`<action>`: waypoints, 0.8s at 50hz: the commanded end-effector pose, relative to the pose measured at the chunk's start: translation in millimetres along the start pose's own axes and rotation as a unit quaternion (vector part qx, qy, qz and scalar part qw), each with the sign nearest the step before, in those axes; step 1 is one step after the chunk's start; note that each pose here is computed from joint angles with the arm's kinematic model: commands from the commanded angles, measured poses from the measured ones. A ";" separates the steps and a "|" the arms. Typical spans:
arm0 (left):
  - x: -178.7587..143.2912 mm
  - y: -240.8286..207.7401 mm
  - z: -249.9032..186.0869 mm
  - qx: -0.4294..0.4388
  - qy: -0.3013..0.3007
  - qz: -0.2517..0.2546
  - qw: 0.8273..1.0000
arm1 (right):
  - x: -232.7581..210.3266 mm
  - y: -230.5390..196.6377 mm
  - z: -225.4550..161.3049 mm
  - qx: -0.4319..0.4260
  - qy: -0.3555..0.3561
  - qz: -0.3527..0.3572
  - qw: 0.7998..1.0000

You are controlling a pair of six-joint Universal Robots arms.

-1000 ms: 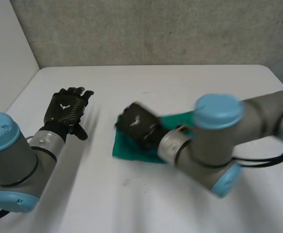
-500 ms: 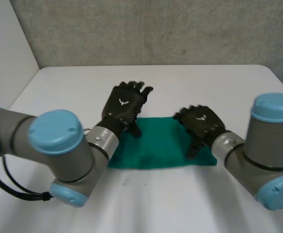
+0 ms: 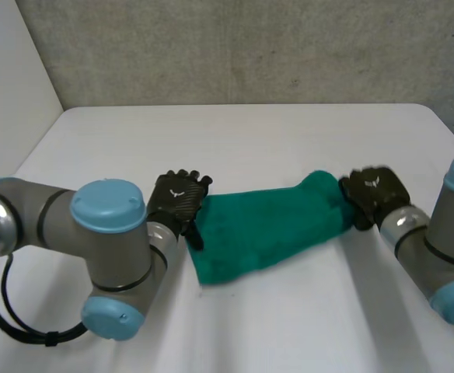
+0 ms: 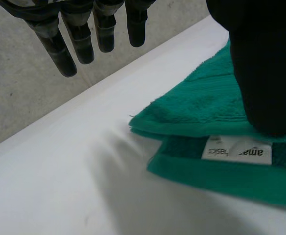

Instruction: Fold the towel.

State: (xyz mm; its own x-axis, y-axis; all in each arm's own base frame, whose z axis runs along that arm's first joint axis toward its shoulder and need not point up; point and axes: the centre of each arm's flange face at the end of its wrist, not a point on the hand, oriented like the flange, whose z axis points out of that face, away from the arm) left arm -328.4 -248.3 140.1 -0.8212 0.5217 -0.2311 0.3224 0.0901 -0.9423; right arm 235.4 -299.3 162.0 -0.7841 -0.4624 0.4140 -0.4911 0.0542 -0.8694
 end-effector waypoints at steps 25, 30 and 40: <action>-4.2 -67.4 -11.5 0.095 -0.004 -0.090 0.991 | -87.9 -99.0 -18.5 0.109 -0.130 0.074 0.983; 16.7 -60.5 -1.5 0.078 0.022 -0.110 0.991 | -78.1 -89.2 -11.5 0.076 -0.141 0.110 0.981; 31.6 -3.6 20.0 -0.037 0.034 -0.091 0.995 | -94.7 -29.7 23.6 -0.060 -0.178 0.118 0.975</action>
State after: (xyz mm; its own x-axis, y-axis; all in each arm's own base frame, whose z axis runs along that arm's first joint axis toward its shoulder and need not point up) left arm -369.7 -245.1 165.6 -0.8328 0.5535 -0.0055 0.1115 0.1582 -0.9811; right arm 335.4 -269.3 182.0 -0.7168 -0.6903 0.0987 -0.2848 0.1605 -0.9450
